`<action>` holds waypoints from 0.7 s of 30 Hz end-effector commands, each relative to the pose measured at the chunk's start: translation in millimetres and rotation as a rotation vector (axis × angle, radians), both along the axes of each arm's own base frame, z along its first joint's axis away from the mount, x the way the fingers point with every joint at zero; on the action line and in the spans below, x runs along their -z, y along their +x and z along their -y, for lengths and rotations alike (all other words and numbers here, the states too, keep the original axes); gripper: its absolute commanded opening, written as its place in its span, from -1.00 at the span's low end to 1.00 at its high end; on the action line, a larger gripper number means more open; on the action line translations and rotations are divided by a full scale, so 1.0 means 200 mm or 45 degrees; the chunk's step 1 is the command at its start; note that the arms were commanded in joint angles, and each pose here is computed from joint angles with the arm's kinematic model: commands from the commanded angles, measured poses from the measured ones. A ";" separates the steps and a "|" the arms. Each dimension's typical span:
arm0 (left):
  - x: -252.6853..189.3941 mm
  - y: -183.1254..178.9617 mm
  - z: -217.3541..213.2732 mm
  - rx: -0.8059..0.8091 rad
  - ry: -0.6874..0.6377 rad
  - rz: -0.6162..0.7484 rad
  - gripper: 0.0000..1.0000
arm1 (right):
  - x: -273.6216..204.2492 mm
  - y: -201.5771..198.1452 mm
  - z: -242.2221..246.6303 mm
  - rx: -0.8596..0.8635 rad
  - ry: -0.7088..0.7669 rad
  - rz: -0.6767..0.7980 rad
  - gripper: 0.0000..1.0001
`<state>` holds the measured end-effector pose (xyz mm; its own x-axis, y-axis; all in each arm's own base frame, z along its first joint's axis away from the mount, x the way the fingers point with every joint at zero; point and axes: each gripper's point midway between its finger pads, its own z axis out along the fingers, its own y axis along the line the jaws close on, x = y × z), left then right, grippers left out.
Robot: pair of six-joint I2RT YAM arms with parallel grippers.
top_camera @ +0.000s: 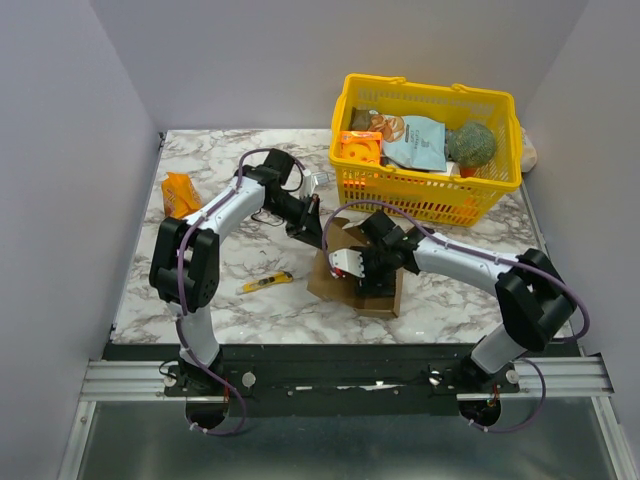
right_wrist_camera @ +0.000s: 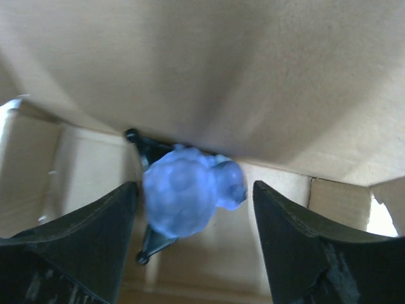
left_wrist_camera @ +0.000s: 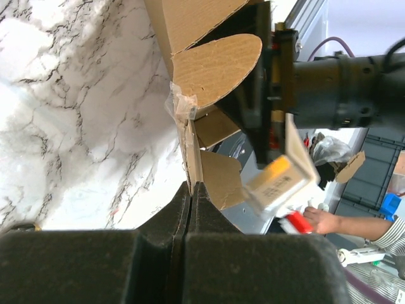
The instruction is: Unpack the express box
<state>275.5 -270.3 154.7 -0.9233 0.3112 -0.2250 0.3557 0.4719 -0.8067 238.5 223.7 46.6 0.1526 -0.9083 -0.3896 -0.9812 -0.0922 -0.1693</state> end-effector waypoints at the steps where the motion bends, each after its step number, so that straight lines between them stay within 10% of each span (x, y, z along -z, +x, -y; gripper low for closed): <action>1: -0.04 0.01 0.01 0.008 -0.044 -0.014 -1.00 | 0.04 0.10 -0.01 -0.038 -0.041 0.103 0.42; 8: -0.02 0.04 0.01 -0.010 -0.035 -0.017 -1.00 | -0.16 0.13 -0.09 0.010 0.076 0.131 -0.46; 21: -0.04 0.09 -0.10 -0.100 0.130 0.099 -1.00 | -0.83 0.05 -0.04 0.185 0.427 0.258 -0.56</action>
<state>289.8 -263.4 150.6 -0.9315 0.2822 -0.2293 0.3498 0.5232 -0.7771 262.4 248.9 188.0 0.1925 -0.7769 -0.5994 -0.9237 0.0626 -0.3779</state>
